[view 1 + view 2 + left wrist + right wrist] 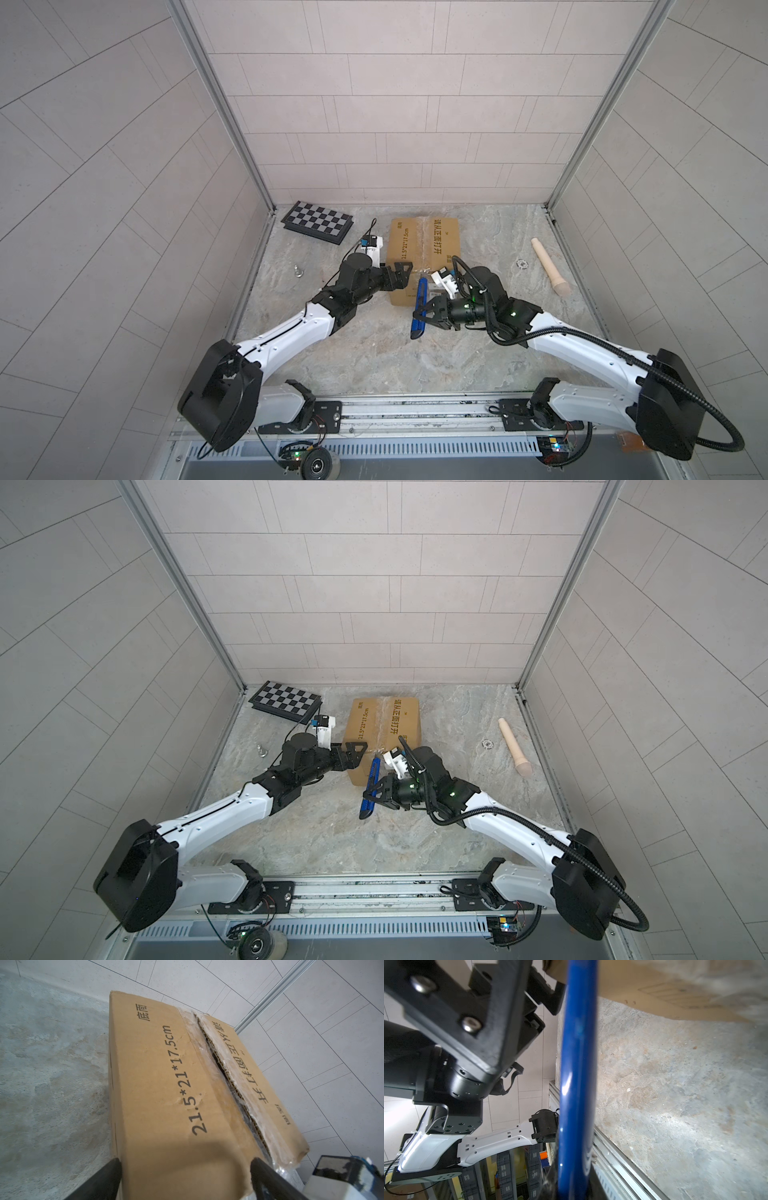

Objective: Unpack the express box
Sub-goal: 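Press the knife into the seam near the left gripper while it holds the box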

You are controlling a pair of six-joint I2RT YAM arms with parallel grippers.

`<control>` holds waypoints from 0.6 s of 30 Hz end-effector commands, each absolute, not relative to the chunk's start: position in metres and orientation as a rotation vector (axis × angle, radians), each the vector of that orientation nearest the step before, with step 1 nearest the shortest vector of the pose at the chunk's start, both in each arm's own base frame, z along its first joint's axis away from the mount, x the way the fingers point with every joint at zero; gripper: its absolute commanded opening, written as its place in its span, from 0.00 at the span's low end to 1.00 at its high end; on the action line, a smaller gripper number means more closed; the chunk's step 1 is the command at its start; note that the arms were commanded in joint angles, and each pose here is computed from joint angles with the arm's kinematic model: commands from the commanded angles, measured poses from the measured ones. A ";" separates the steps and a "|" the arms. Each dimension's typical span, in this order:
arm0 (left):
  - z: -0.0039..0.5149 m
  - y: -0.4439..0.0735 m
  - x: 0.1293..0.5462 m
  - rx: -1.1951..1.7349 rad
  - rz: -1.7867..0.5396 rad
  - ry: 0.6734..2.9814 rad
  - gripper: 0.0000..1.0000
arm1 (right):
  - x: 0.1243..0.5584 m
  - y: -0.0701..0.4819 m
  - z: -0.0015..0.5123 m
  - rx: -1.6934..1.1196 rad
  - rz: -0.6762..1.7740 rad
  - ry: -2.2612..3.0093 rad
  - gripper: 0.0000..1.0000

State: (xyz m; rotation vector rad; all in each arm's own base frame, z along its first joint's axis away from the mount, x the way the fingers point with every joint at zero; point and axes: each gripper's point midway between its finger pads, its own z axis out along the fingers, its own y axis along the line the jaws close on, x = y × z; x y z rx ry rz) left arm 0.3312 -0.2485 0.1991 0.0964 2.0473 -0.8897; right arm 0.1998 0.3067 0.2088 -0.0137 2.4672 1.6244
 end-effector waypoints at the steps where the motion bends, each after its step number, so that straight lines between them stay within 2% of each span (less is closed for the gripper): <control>1: 0.204 -0.264 0.316 0.157 -0.987 2.040 1.00 | 0.197 0.318 0.243 -0.202 1.678 2.309 0.00; 11: 0.220 -0.267 0.309 0.154 -1.035 1.996 1.00 | 0.199 0.330 0.206 -0.174 1.703 2.377 0.00; 18: 0.215 -0.262 0.310 0.141 -1.002 2.009 1.00 | 0.195 0.325 0.225 -0.226 1.657 2.373 0.00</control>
